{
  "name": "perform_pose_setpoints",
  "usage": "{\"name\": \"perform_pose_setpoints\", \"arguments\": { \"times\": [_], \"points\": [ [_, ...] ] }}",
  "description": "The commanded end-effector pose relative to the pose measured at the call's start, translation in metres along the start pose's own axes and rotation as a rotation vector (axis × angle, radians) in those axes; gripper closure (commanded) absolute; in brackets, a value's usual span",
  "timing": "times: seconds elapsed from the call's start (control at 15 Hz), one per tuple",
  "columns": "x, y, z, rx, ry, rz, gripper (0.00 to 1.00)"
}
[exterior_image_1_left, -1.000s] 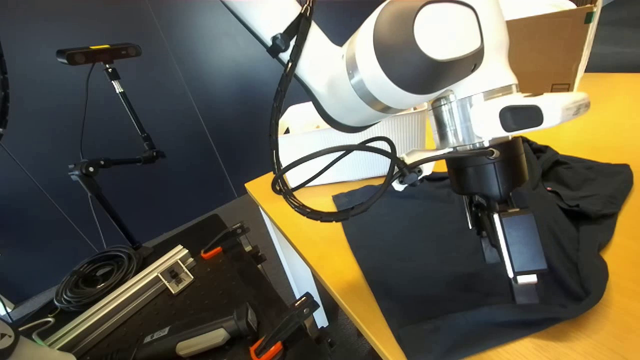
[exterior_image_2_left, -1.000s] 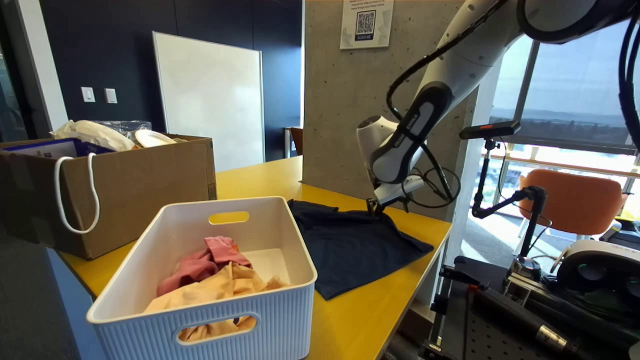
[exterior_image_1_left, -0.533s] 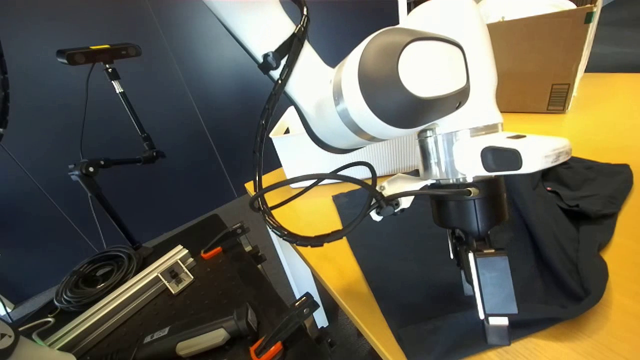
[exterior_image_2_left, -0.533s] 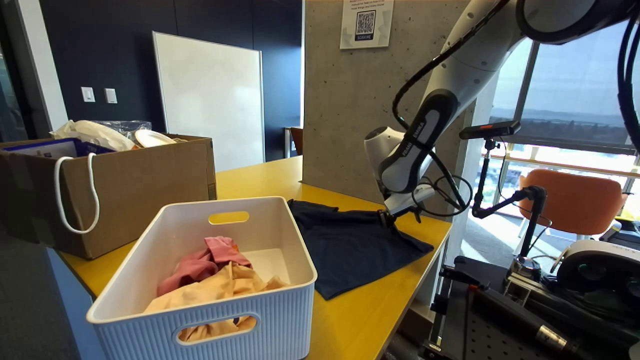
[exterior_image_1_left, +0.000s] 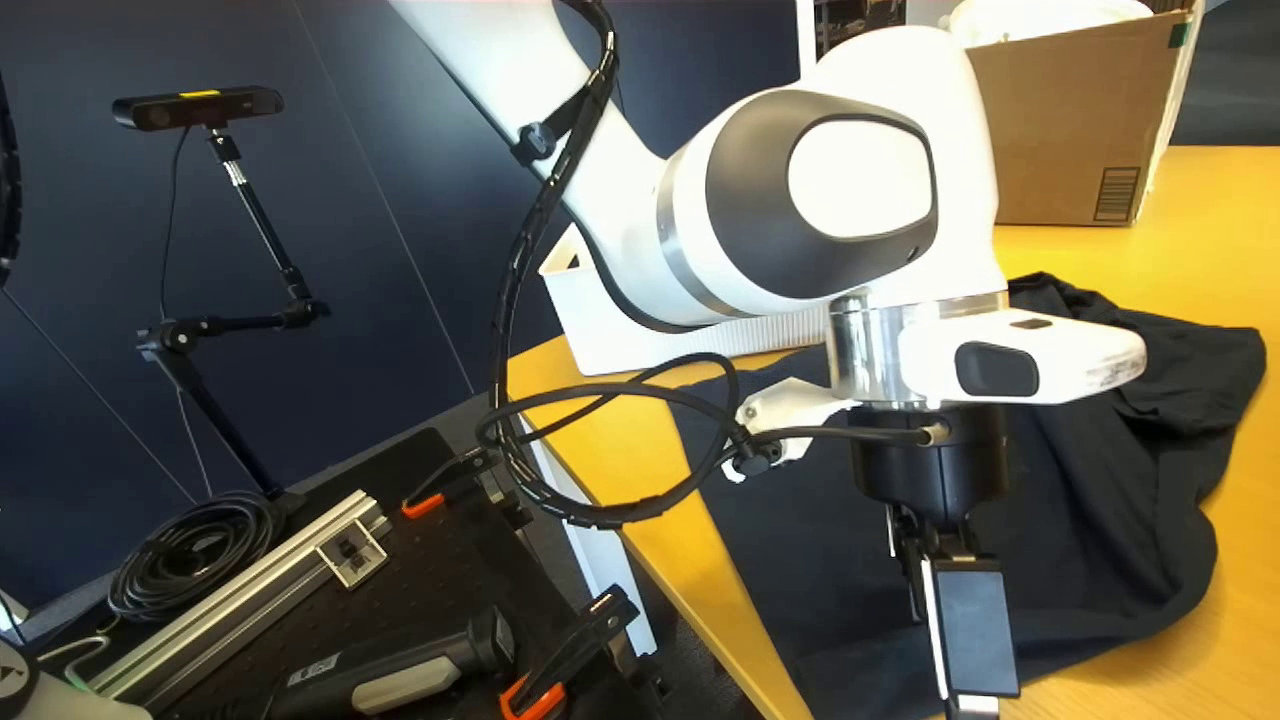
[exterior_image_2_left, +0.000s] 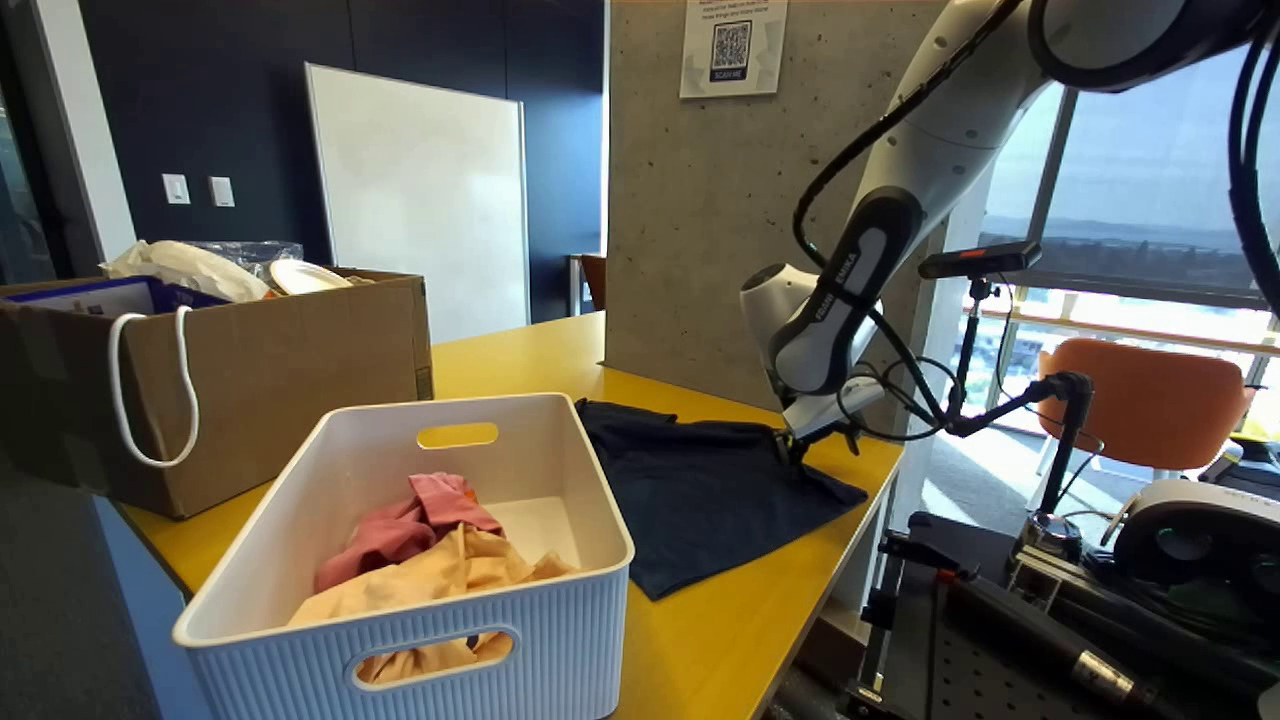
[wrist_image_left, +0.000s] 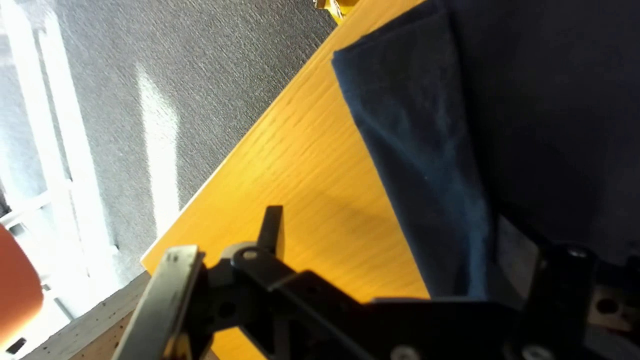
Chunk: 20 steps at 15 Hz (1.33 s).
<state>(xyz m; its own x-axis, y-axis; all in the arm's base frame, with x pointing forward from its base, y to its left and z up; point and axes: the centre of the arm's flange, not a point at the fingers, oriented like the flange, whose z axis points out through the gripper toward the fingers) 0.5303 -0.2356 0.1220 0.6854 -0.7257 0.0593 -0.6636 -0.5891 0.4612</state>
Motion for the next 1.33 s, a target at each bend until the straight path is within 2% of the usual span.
{"name": "perform_pose_setpoints", "arguments": {
  "times": [0.0,0.53,1.0,1.27],
  "points": [
    [-0.006,0.014,0.005,0.002,-0.003,0.02,0.0],
    [-0.016,0.05,0.018,-0.048,-0.021,0.05,0.0],
    [-0.009,0.07,0.006,-0.044,0.031,0.1,0.0],
    [-0.012,0.081,0.012,-0.062,0.026,0.107,0.0]
  ]
}}
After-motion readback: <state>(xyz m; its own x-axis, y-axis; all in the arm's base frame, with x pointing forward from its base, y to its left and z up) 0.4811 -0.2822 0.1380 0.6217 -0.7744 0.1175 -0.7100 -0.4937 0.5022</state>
